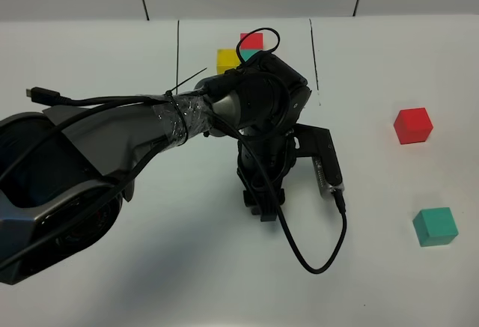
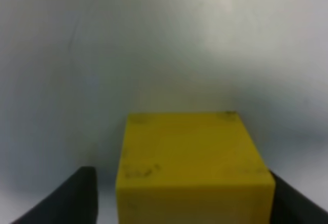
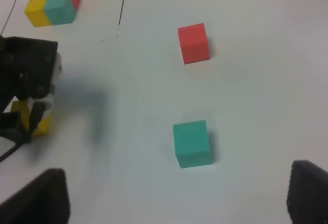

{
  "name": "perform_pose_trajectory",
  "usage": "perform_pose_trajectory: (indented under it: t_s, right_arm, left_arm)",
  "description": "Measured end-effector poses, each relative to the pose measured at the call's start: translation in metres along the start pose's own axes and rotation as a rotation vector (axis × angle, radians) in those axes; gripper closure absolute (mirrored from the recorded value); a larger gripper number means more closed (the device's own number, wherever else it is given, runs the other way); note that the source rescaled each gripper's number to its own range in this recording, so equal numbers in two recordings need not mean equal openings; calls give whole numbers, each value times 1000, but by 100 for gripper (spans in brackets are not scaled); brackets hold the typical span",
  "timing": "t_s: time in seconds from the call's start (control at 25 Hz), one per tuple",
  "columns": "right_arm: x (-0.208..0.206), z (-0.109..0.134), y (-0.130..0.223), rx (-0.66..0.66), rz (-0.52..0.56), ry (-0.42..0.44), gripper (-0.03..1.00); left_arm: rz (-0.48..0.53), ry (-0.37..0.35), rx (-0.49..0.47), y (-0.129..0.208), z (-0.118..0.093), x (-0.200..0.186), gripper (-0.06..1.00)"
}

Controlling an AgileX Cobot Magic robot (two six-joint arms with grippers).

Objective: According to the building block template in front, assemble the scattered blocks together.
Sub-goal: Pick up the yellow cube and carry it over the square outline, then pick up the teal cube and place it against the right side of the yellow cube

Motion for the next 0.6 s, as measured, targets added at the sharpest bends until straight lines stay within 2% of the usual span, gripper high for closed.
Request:
perform_pose_trajectory:
  t_s: [0.12,0.2,0.36,0.6]
  right_arm:
    - [0,0,0,0,0,0,24]
    - [0,0,0,0,0,0,24]
    - [0,0,0,1,0,-1,24]
    - [0,0,0,1,0,-1,24]
  left_arm:
    - [7,-8,4,1,1,1,22]
    - [16,-25,12,2,3,1,16]
    - [38,-56,28,5,8,1,14]
    - [74,-17,13,8,3,-4,14]
Point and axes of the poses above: a point on each arm's last joint axis where the gripper is mounted, x pointing out along that axis toward the gripper, z along the wrist's bending axis when the last joint is at zero, y = z × x, the point moved 4 cm from there along x, pointing out along that axis toward the gripper, and after that the axes turned 9 degrees about -x, right-handed, at the moved point
